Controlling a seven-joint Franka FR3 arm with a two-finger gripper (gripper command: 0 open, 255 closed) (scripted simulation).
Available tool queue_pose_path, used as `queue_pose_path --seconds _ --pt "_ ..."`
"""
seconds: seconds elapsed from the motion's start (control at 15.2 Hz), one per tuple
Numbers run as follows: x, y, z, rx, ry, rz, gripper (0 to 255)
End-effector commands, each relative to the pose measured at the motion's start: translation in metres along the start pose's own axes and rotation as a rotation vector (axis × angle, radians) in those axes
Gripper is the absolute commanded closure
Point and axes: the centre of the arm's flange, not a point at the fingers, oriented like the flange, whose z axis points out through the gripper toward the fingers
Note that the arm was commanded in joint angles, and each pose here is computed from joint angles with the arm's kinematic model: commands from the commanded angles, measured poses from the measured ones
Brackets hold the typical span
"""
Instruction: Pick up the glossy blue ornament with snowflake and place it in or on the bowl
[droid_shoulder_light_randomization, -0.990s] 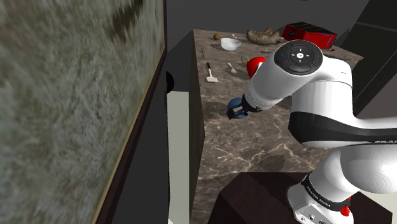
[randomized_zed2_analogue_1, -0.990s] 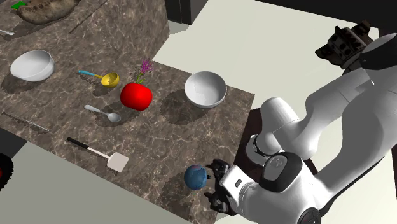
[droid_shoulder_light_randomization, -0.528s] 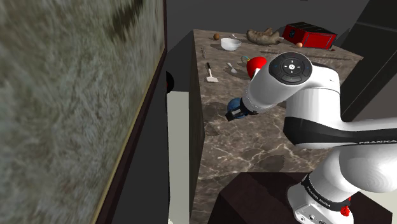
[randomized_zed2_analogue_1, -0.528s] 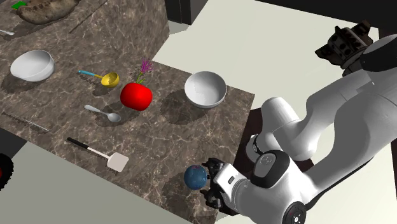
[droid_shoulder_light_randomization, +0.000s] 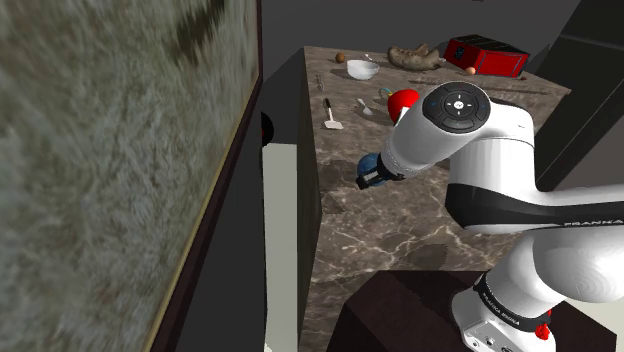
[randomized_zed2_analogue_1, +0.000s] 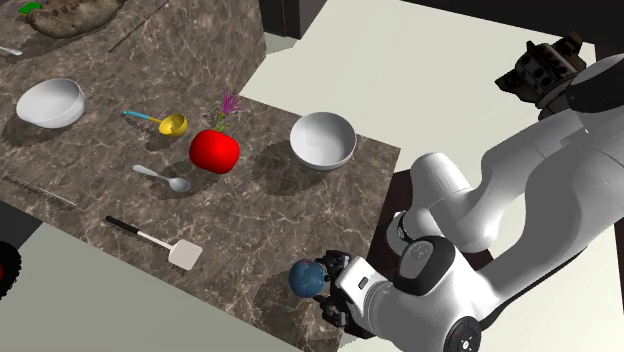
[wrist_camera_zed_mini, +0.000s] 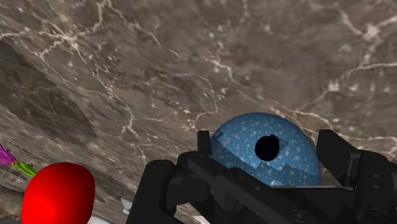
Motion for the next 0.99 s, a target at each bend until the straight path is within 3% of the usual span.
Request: queue_pose_path --seconds 0.0,0.4,0.92 --pt "0.0 0.0 0.001 0.0 -0.002 -0.001 255" --pt "0.0 0.0 0.001 0.0 -0.001 -0.001 255" --pt "0.021 0.015 -0.033 0.0 -0.001 -0.001 255"
